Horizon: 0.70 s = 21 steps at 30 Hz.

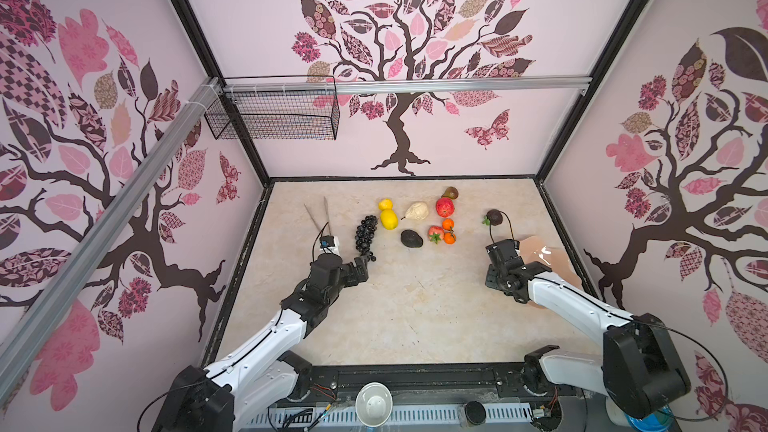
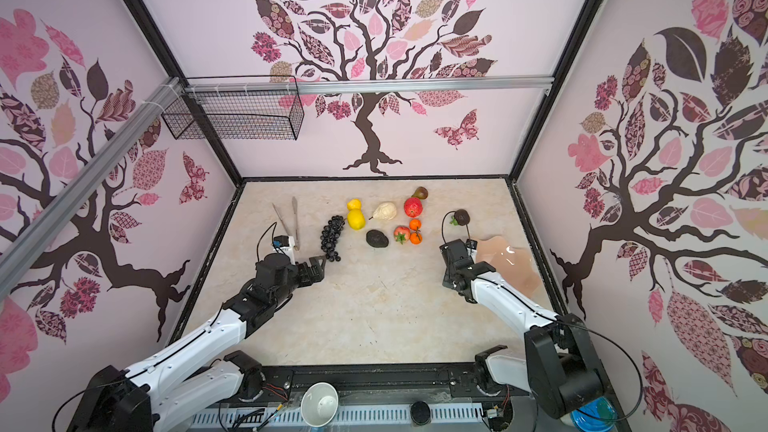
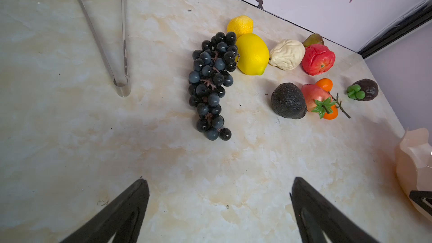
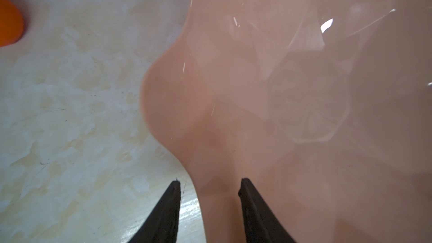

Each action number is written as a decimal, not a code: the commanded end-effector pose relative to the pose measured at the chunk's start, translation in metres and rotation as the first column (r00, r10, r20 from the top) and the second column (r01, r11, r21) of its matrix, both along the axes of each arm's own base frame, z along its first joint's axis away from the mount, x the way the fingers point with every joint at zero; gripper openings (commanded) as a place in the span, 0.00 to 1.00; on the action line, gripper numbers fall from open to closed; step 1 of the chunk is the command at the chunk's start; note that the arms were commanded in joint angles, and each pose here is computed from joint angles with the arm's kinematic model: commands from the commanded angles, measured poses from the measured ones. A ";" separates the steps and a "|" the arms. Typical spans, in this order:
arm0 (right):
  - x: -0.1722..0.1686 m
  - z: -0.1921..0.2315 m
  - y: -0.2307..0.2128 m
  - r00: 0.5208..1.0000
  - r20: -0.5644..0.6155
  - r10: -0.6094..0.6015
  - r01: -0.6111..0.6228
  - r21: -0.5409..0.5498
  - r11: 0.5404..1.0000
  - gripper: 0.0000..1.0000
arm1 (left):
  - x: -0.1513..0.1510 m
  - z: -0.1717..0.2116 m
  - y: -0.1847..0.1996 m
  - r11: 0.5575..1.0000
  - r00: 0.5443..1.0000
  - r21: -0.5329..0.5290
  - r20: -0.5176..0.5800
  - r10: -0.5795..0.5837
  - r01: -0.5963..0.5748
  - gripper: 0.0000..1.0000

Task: Place and organize the fake fruits in the fruit bowl
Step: 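Lower the right gripper onto the peach bowl rim while the left hovers, then grasp the peach bowl rim with the right gripper and drag it to table center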

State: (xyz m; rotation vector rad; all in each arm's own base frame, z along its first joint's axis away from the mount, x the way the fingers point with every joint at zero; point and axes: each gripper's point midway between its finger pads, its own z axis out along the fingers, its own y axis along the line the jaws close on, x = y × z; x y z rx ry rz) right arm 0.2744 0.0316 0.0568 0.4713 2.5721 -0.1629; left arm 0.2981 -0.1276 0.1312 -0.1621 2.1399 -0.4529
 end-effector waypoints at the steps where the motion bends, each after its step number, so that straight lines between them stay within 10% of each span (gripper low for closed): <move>1: 0.021 0.008 -0.001 0.999 0.036 -0.026 0.027 -0.037 0.999 0.45 | 0.001 0.001 -0.002 1.000 1.000 -0.009 0.009 -0.006 0.006 0.98; 21: 0.043 0.005 -0.007 1.000 0.023 -0.018 0.021 -0.146 0.989 0.15 | 0.001 0.001 -0.003 1.000 1.000 -0.011 0.007 -0.009 0.009 0.98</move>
